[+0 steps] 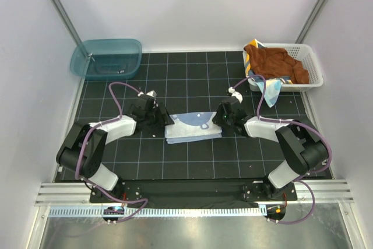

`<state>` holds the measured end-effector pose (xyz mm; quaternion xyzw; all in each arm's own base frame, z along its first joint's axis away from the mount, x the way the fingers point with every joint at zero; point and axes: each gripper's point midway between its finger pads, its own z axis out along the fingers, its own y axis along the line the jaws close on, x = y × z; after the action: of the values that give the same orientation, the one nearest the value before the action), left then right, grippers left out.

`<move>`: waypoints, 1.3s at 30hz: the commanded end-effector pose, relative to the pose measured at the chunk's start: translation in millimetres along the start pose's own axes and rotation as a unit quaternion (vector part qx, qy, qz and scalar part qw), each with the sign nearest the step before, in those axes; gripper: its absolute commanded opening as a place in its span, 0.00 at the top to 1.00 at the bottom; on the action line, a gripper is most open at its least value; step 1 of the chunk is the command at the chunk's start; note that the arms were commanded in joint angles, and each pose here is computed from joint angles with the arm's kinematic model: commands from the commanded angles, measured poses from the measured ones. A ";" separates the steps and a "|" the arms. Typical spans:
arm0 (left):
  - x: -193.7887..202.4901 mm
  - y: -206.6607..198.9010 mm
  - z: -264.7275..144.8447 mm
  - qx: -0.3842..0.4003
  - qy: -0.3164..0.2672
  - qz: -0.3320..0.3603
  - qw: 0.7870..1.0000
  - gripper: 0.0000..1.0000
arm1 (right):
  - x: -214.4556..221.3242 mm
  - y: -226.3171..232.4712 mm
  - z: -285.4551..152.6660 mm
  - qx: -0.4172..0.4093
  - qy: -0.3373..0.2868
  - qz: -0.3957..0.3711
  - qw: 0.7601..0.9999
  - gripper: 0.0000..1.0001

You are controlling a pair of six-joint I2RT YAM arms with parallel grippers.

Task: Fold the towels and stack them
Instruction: Neatly place the folded towel into the bin

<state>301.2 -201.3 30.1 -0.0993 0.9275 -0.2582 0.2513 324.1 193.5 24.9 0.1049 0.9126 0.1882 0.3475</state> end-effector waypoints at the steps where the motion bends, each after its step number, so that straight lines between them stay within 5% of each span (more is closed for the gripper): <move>1: 52.3 39.5 9.3 -0.067 0.071 -0.011 0.995 0.41 | 7.4 -9.5 -0.7 0.011 0.007 -0.007 1.000 0.73; 10: 80.4 65.3 16.9 -0.130 0.083 -0.016 0.988 0.53 | 4.4 -3.7 -3.8 -0.001 0.006 -0.004 1.000 0.73; 19: 56.5 58.0 15.5 -0.167 0.066 0.026 0.983 1.00 | -12.2 9.8 -15.7 -0.015 -0.004 -0.011 1.000 0.71; 27: -35.1 31.9 10.6 -0.257 -0.007 0.094 0.962 1.00 | -56.7 39.1 -55.4 -0.040 -0.040 -0.028 0.998 0.52; 39: -108.9 17.0 36.3 -0.340 -0.042 0.176 0.923 1.00 | -71.5 50.4 -86.9 -0.062 -0.057 -0.046 0.995 0.51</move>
<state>399.6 -191.6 30.9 -0.0455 0.9593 0.0493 0.2741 319.7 193.1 131.5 0.0640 0.8877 0.2196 0.3996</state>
